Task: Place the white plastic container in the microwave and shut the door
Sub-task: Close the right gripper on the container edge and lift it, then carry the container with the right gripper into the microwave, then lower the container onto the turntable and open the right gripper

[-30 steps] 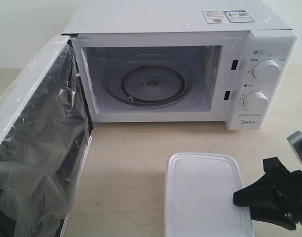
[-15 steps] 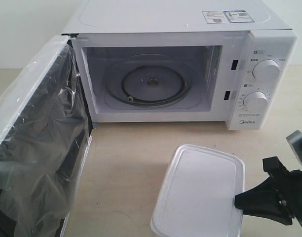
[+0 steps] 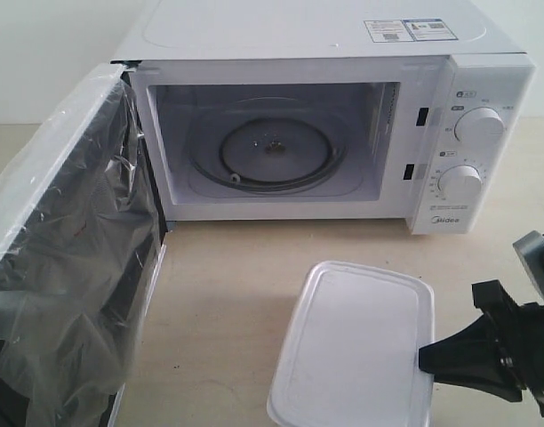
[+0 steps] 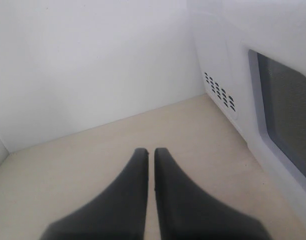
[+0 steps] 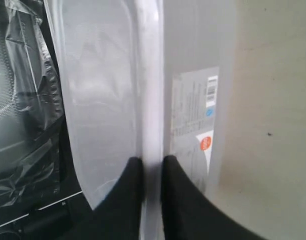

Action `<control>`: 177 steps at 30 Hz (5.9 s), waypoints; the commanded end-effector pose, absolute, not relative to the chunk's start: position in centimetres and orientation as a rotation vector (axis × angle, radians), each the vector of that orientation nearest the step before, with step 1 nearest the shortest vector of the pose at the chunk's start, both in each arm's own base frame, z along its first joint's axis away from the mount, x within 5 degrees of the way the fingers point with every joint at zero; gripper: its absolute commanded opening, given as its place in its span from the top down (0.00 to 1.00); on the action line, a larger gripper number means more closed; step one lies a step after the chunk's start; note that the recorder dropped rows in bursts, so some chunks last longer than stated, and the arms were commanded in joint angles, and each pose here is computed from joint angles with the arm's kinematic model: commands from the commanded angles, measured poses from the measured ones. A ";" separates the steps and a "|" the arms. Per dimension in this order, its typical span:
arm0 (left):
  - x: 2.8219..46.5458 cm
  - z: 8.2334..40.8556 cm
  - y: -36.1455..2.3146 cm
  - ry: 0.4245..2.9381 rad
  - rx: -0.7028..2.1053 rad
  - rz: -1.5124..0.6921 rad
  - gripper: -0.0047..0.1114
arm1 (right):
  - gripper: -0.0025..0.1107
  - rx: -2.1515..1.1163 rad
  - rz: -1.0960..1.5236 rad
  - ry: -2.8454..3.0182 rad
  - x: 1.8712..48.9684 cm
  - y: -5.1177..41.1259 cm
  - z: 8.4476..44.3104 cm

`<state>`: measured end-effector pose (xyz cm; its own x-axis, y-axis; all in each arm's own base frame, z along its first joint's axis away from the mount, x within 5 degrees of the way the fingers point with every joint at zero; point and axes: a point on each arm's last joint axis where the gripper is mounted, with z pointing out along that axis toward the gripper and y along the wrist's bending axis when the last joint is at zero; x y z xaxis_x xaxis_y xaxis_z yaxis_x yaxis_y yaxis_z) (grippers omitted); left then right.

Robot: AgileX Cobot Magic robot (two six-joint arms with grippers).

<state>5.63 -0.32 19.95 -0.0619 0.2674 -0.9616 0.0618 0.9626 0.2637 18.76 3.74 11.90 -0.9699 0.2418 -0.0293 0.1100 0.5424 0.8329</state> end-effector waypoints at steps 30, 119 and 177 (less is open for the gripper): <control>5.6 19.9 -0.3 1.625 0.238 0.162 0.92 | 0.98 0.008 1.228 2.373 21.7 8.9 16.6; 5.6 19.9 -0.3 1.625 0.238 0.162 0.92 | 0.98 0.649 1.237 1.915 22.9 16.2 19.4; 5.6 19.9 -0.3 1.625 0.239 0.163 0.92 | 0.98 0.874 1.244 1.627 30.7 22.5 16.9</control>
